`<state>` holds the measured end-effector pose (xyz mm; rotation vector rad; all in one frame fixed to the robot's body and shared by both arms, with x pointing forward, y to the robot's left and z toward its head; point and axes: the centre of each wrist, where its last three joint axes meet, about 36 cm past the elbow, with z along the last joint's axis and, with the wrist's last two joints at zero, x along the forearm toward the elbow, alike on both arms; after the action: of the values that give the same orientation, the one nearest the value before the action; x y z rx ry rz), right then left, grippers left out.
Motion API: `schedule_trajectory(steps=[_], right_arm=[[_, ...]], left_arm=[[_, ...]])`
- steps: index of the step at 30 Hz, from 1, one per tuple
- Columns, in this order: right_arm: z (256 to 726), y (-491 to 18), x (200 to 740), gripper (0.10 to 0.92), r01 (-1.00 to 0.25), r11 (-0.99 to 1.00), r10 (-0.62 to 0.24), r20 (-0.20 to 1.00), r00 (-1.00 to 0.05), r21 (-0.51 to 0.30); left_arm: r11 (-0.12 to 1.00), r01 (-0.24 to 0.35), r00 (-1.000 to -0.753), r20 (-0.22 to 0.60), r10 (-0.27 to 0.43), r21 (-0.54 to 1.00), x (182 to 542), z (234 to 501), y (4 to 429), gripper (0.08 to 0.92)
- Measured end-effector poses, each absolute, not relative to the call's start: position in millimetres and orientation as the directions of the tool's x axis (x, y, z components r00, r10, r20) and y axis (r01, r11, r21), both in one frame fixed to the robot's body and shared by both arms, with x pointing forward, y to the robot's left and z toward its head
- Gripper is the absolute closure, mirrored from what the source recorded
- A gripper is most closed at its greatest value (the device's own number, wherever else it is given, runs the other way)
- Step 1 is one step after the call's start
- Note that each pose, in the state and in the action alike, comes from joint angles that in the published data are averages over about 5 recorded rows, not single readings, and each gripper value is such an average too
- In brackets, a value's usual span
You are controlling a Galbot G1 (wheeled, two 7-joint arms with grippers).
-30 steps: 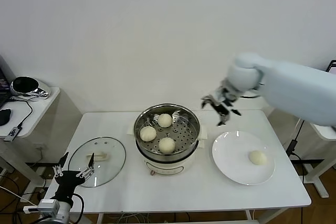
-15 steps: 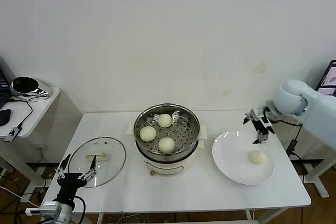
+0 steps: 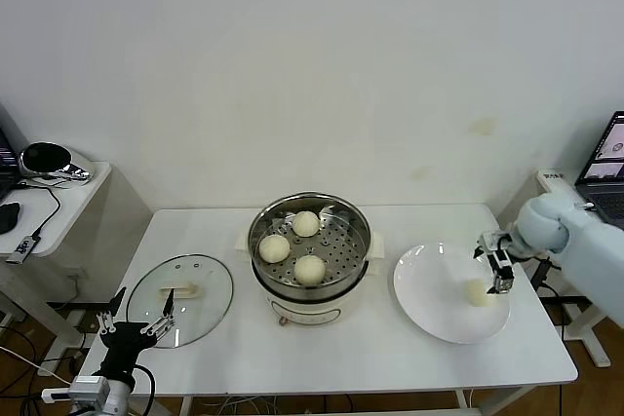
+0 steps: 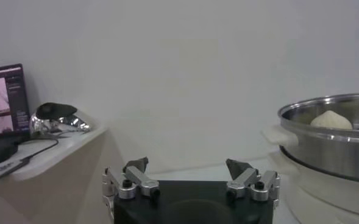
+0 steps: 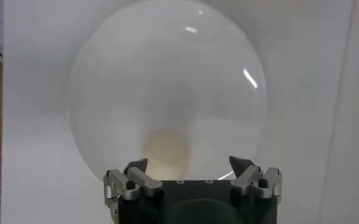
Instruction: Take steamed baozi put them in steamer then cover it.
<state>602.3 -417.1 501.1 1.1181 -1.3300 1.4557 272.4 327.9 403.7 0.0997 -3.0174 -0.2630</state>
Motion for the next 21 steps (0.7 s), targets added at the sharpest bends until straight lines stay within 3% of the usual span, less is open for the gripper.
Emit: schedule_trajectory(steps=[8, 21], right_arm=[[473.6, -419.6, 602.7, 0.215, -0.973, -0.045, 0.027, 0.974, -0.226, -0.225], [450.9, -425.7, 599.3, 0.353, -0.978, -0.012, 0.036, 0.977, -0.209, -0.209]], left_arm=[[0.982, -0.059, -0.991, 0.109, -0.079, 0.177, 272.7, 402.2, 329.4, 0.177], [0.983, -0.059, -0.99, 0.112, -0.079, 0.173, 272.5, 400.0, 328.9, 0.177]])
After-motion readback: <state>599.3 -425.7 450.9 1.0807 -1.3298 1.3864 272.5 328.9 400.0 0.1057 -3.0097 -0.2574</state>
